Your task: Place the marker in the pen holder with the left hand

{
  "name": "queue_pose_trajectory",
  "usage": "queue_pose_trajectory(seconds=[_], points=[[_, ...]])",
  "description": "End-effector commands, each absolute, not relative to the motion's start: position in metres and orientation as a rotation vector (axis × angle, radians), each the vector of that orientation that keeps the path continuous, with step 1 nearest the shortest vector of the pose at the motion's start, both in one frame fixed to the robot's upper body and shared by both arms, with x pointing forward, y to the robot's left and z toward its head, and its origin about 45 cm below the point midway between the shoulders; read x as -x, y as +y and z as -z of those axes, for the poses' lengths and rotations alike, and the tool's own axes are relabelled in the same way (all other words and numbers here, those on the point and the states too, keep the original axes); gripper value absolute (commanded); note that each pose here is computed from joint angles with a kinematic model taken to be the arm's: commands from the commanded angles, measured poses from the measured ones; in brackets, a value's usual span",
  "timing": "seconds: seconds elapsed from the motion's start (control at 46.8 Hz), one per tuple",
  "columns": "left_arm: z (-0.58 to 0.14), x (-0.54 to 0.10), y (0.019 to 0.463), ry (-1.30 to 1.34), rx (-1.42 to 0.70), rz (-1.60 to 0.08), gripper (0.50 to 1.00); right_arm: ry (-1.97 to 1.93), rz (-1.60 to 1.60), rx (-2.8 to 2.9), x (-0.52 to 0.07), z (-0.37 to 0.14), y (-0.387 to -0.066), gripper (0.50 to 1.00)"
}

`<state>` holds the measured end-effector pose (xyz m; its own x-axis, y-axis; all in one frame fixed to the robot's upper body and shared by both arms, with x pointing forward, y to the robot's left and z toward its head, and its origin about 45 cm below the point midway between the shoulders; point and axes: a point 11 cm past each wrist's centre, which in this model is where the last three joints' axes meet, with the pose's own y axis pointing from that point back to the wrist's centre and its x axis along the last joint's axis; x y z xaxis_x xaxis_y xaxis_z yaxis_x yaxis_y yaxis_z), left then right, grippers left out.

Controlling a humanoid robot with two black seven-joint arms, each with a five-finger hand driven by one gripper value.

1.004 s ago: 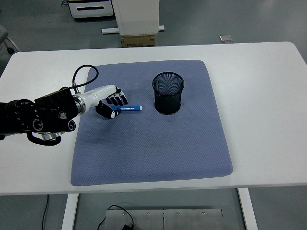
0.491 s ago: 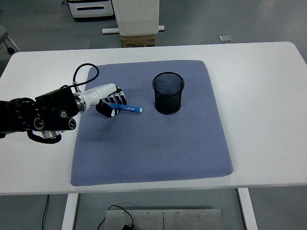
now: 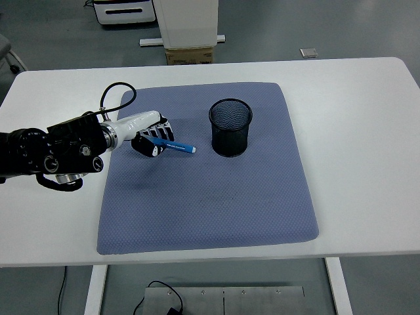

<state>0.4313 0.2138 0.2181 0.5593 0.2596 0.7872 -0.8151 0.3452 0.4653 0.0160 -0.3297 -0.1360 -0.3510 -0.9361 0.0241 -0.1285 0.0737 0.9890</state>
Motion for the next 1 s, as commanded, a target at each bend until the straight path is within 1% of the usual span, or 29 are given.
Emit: queue_pose_trajectory(seconds=[0.0,0.684,0.983], points=[[-0.222,-0.433,0.214,-0.676,-0.977,-0.774,0.500,-1.601,1.358,-1.085,-0.016,0.136,-0.330,1.000],[-0.253,-0.446,0.212,-0.722,-0.956,-0.777,0.500,-1.601,1.358,-1.085,-0.016,0.136,-0.330,1.000],[-0.287,-0.458,0.210,-0.787,-0.967,-0.755,0.500,-1.601,1.358,-1.085,-0.016,0.136,-0.330,1.000]])
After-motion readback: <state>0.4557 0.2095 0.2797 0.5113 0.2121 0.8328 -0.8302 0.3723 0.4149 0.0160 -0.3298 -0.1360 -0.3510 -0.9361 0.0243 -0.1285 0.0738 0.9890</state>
